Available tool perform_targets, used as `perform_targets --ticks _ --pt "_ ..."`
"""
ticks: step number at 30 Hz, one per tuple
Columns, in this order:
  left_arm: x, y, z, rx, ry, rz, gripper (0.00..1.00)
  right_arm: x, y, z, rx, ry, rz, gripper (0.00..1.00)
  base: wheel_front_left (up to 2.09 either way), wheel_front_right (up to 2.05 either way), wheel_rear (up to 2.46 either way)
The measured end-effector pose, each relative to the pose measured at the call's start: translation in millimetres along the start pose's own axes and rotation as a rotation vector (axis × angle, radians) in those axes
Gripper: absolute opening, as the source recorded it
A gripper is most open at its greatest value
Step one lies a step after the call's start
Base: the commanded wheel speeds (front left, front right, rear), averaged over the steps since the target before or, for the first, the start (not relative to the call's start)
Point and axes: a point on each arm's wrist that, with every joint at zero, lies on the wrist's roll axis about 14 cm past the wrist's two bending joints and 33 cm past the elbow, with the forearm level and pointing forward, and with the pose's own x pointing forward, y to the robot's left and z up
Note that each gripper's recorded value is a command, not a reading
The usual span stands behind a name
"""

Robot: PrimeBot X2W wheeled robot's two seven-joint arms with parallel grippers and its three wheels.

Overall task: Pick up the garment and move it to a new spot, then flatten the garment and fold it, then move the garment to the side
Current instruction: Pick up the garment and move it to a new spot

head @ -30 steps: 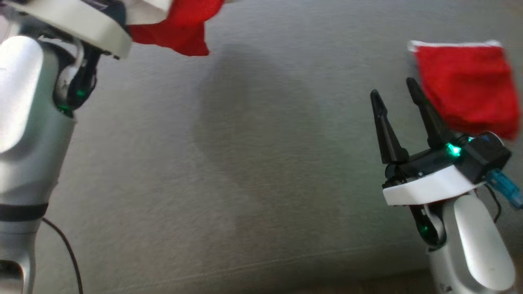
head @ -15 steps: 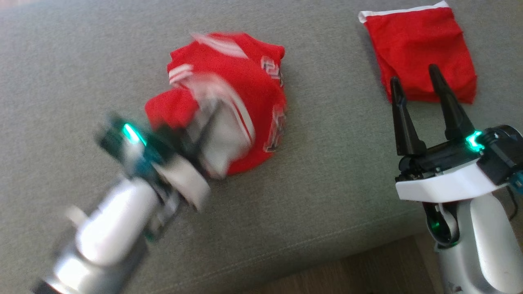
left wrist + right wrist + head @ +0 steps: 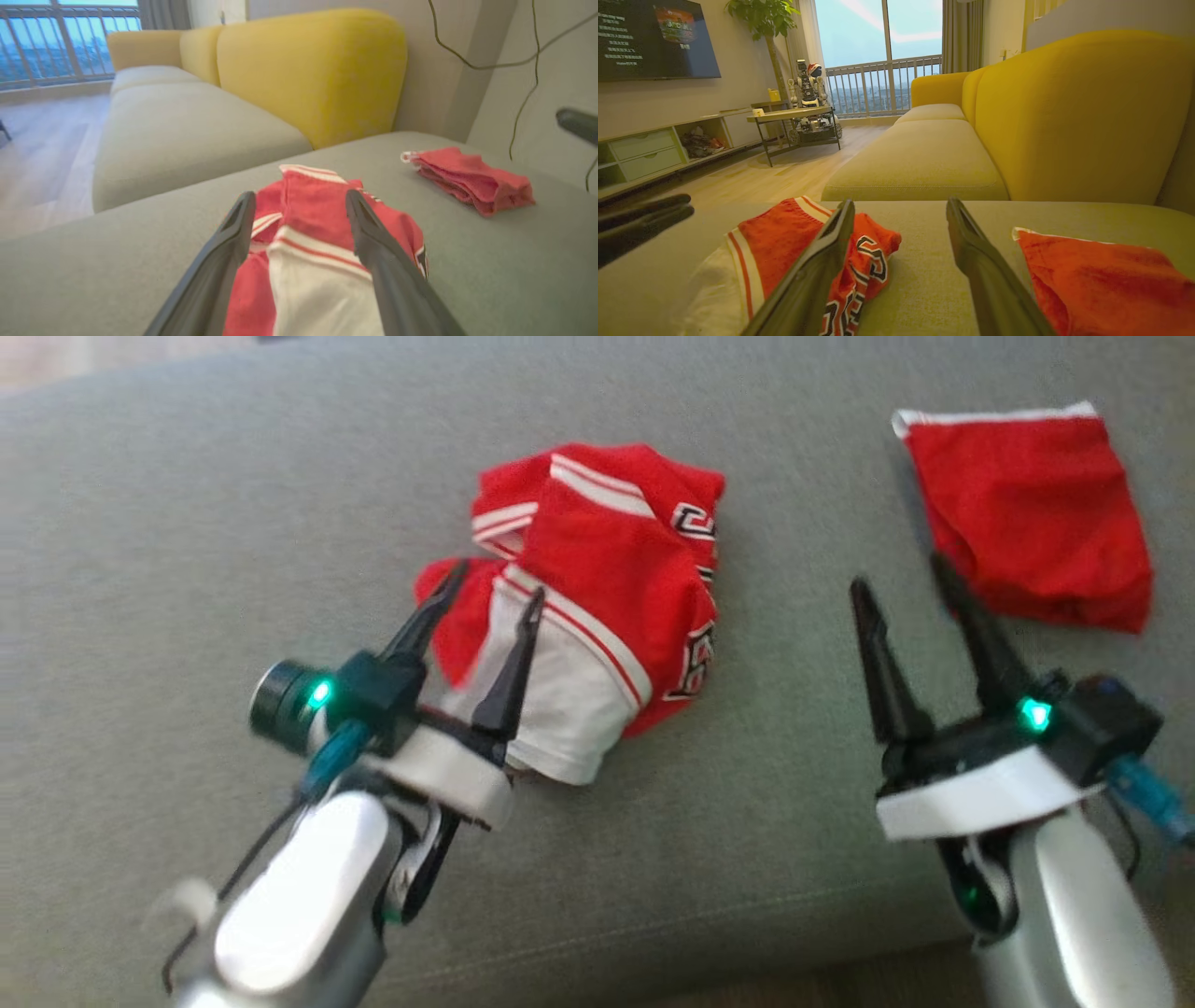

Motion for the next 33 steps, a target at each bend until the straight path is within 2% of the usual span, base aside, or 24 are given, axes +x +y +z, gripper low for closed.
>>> perform_targets --ticks 8,19,25,33 --pt "-71 37 31 -0.020 -0.085 0.282 1.00 -10 32 -11 0.053 0.040 0.076 1.00 0.00 0.00 0.00" --pt "-163 59 60 0.069 -0.164 0.574 1.00 -47 44 -12 0.035 0.071 0.102 1.00 0.00 0.00 0.00" --pt "-192 61 56 0.081 -0.150 0.633 1.00 -56 50 -8 0.034 0.063 0.119 1.00 0.00 0.00 0.00" --pt "-194 60 52 0.083 -0.142 0.625 1.00 -65 54 -12 0.040 0.080 0.128 1.00 0.00 0.00 0.00"
